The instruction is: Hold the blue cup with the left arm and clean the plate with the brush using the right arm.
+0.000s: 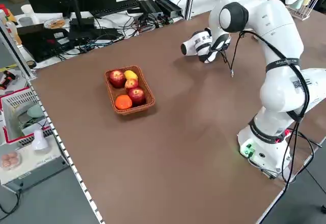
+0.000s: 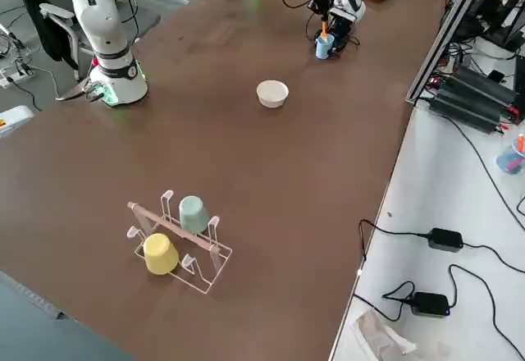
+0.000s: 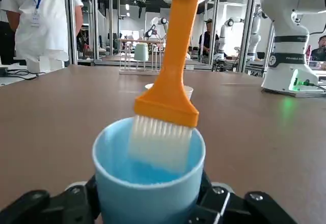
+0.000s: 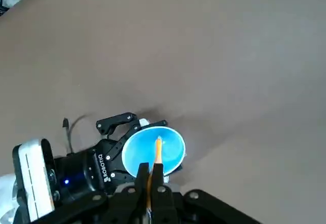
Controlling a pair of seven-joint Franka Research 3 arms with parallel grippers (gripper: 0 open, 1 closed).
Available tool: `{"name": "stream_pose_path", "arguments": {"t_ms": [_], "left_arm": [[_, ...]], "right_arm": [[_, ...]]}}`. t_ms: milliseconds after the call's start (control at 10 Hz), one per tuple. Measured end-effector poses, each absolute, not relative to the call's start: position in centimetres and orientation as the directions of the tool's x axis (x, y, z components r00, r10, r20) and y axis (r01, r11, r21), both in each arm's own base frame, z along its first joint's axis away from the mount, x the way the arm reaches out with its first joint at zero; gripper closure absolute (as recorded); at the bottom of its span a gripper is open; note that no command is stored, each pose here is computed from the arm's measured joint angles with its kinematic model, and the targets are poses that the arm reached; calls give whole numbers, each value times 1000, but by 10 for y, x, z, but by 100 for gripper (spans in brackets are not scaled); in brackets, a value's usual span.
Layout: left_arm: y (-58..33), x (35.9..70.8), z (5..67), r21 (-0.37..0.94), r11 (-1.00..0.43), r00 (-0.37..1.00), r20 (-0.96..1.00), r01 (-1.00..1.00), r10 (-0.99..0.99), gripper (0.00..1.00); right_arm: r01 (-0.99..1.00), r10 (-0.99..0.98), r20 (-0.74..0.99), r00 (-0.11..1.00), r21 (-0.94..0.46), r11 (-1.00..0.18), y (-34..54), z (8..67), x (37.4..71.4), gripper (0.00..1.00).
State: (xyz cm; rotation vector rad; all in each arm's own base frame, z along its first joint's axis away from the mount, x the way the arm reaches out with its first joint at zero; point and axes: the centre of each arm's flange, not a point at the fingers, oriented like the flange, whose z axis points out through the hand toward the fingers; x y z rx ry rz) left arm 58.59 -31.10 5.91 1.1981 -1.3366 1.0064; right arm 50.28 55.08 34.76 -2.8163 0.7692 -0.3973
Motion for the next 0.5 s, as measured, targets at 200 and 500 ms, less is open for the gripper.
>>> {"name": "stream_pose_path", "arguments": {"t_ms": [200, 500], "left_arm": [[-311, 586, 59, 48, 151, 30, 992, -987, -123, 33], [-311, 586, 59, 48, 151, 30, 992, -987, -123, 33]], "right_arm": [[-468, -519, 209, 829, -250, -848, 550, 345, 503, 95], [-469, -516, 219, 828, -234, -852, 548, 334, 506, 95]]}}
